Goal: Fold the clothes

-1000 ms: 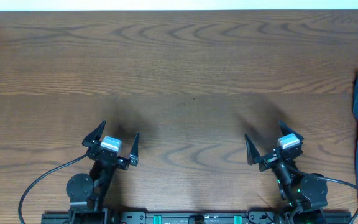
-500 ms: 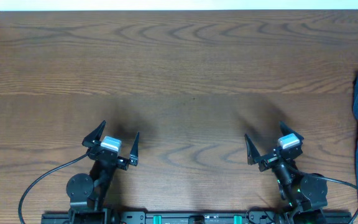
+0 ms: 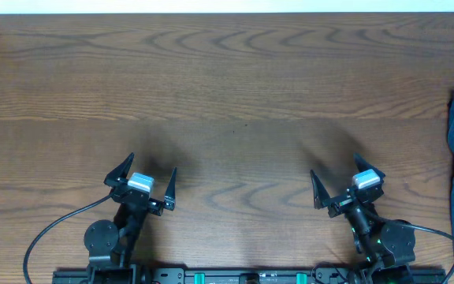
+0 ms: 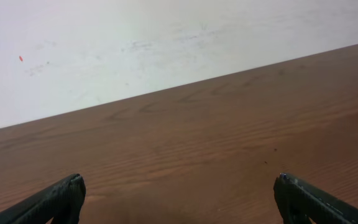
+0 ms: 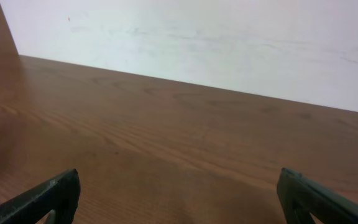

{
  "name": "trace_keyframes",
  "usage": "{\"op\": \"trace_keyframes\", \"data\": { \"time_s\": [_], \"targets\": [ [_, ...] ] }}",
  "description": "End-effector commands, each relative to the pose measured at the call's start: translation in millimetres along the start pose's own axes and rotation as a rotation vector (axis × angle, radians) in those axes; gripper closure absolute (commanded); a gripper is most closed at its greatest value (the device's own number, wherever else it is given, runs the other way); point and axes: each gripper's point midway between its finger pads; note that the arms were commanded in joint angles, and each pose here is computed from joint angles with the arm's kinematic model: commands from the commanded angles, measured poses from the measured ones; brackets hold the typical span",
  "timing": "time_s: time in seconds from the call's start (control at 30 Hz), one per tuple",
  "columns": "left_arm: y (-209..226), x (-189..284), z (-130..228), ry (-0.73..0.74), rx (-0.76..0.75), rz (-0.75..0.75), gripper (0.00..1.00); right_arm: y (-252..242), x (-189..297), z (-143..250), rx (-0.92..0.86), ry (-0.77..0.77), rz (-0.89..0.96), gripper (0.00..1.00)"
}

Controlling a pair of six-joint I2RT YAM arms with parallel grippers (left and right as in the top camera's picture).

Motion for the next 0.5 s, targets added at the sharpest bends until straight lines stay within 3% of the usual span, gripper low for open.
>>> {"op": "trace_keyframes", "data": {
  "time_s": [0.0, 0.47],
  "targets": [
    [-0.1, -0.8, 15.3, 0.044, -0.001, 0.004, 0.02, -3.3, 0.1, 2.0, -0.015, 0.008, 0.017, 0.01],
    [-0.1, -0.8, 15.6, 0.045, 0.0, 0.004, 0.02, -3.9, 0.1, 2.2, -0.016, 0.008, 0.02, 0.01]
  ]
}}
Point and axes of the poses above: each gripper's point midway between its finger pads, its own x axis back along the fingers, its own y axis along the line the jaws close on, z = x × y, and after that the axes turned 12 degrees about x, right-handed
